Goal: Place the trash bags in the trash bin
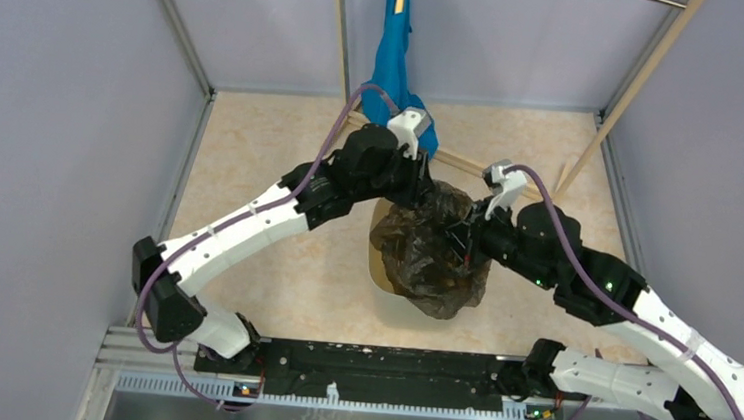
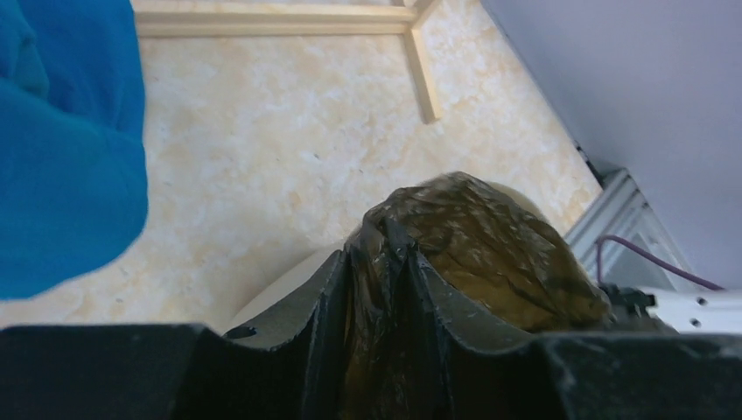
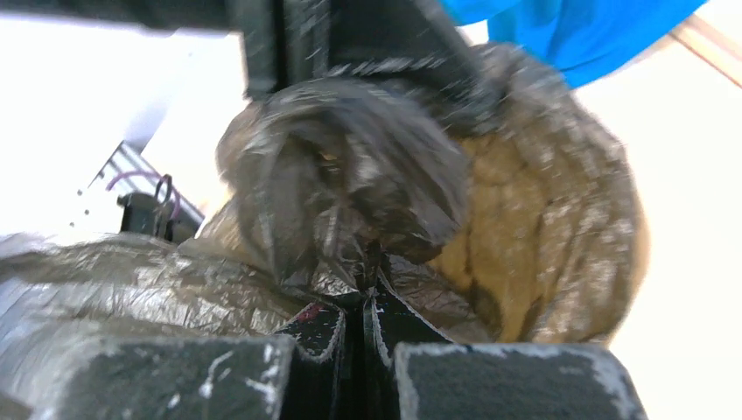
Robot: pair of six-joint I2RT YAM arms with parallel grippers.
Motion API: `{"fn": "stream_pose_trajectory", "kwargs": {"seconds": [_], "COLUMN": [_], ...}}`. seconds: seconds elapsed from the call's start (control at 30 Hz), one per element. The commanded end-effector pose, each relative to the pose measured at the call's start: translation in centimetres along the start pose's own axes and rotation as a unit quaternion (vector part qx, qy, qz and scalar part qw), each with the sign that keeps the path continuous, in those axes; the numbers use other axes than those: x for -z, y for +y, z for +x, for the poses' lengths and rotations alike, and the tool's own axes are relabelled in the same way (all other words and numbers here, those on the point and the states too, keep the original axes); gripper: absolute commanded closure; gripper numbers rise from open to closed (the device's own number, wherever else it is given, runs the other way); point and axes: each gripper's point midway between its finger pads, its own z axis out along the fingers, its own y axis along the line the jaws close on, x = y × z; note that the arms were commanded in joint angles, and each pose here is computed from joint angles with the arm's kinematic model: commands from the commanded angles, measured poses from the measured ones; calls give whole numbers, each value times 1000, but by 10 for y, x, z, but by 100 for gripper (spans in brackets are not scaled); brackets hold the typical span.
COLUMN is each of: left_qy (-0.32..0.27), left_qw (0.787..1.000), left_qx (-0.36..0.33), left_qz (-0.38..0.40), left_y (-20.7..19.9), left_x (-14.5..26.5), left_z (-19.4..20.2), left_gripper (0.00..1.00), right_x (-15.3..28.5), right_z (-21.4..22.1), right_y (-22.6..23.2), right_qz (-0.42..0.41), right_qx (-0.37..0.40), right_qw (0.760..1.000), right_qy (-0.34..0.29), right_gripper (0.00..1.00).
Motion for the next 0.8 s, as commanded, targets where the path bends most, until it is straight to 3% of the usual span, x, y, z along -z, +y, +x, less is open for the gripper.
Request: {"fn": "stream_pose_trajectory", "kwargs": {"seconds": [0.0,0.17,0.27,0.57,0.77], "left_qy": [-15,22,21,-47,-97], "left_qw": [997,997,997,999,995], "left_qx": [40,54,47,-9,2], "left_qz": [67,53,52,-16,-5], "left_y": [-23,-12,-12,-8,-15], "left_x": [23,10,9,62,120], "left_z": [6,34,32,-43,-65], "left_gripper": [63,62,59,22,10], "right_x": [-3,-14,-23,-29,-44], "right_z": [-41,-50,-42,-18,-11], "right_y": [-15,-19,-23,-35,-41], "right_qz": [69,92,101,112,128], "right_qx": [-36,-57,-51,-40,-33], "right_qw": [995,991,991,991,990], "right_qy": [-63,-82,-71,-60,-55], "right_gripper": [100,100,100,100,100]}}
